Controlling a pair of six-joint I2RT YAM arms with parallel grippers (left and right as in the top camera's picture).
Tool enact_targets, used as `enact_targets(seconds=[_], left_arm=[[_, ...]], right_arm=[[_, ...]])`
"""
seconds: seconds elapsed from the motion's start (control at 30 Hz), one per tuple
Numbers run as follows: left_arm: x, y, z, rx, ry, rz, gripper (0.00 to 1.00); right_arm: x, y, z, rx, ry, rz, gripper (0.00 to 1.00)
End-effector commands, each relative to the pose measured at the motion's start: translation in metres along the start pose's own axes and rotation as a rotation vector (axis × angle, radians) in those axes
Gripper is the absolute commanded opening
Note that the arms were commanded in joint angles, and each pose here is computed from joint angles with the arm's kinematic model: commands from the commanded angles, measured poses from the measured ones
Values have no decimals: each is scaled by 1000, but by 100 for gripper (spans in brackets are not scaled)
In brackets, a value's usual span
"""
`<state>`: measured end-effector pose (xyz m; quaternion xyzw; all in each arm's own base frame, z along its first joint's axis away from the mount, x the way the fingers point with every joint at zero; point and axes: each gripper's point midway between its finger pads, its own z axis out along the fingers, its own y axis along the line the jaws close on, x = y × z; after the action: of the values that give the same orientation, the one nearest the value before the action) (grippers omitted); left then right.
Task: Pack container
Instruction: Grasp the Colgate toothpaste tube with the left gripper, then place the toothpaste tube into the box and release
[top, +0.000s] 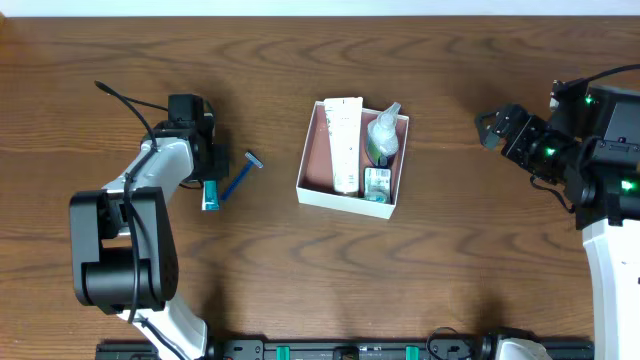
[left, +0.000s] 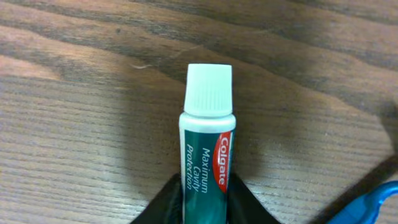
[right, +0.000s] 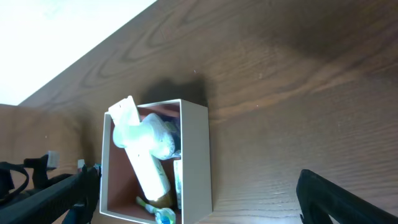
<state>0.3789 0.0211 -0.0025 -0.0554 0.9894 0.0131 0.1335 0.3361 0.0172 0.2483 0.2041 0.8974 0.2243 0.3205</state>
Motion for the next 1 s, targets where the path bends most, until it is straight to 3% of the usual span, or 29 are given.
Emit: enact_targets(seconds=[0.0, 0.2, 0.47, 0.7, 0.77, 0.97], left_arm=[[7, 2, 1, -9, 27, 5, 20], [-3, -3, -48, 11, -53, 14, 20], [-9, -91, -158, 353, -273, 162, 20], [22, -186, -209, 461, -456, 745, 19], [33, -205, -205, 442, -470, 896, 12], [45, -244, -183, 420, -492, 1150, 6]], right_arm=[[-5, 2, -5, -3, -19, 3, 99], [-5, 2, -5, -3, -19, 3, 99], [-3, 2, -5, -1, -14, 6, 99], [-3, 2, -5, -1, -14, 6, 99], [-3, 2, -5, -1, -14, 6, 99], [-3, 2, -5, 0, -14, 6, 99]])
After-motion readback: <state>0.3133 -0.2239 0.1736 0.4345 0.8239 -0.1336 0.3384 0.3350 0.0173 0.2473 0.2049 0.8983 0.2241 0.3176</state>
